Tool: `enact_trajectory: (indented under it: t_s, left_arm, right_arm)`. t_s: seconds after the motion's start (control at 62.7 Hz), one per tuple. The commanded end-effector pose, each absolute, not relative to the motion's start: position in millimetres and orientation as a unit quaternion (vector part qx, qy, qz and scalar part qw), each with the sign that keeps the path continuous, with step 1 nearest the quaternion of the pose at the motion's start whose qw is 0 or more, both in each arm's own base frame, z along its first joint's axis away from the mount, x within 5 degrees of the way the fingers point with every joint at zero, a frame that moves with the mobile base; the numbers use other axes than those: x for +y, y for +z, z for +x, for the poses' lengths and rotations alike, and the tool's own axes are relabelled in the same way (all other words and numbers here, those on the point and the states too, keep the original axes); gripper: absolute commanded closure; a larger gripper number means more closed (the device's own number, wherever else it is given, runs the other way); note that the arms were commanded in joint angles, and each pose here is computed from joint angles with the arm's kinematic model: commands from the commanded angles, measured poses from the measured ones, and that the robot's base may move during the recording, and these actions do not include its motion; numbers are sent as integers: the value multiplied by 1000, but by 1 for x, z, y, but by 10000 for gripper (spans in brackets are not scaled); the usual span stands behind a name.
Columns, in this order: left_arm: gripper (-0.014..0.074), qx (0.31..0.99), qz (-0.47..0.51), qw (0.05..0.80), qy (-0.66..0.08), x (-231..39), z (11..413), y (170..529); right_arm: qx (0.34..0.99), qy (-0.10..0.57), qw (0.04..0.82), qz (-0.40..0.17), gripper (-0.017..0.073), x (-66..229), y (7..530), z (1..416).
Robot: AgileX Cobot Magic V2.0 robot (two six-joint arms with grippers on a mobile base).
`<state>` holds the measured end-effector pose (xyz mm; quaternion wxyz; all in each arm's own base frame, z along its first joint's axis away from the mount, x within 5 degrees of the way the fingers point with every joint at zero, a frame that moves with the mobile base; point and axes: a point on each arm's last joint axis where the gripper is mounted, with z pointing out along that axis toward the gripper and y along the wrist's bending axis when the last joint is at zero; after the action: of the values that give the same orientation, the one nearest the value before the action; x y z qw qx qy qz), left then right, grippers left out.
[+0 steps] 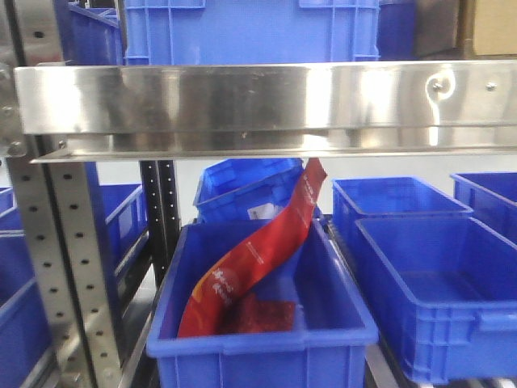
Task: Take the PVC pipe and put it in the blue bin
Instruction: 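Approach the blue bin on the shelf holding both clamp halves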
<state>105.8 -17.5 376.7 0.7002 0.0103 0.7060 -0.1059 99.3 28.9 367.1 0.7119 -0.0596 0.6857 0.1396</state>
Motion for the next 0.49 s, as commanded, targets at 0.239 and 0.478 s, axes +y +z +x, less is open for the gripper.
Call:
enact_trajectory:
  t_s: [0.239, 0.478]
  left_arm:
    - [704, 693, 10, 713, -110, -17, 104, 381]
    - [704, 693, 10, 713, -110, -17, 104, 381]
  right_arm:
    - [675, 138, 722, -64, 727, 29, 369, 98]
    - [675, 138, 722, -64, 727, 29, 369, 98]
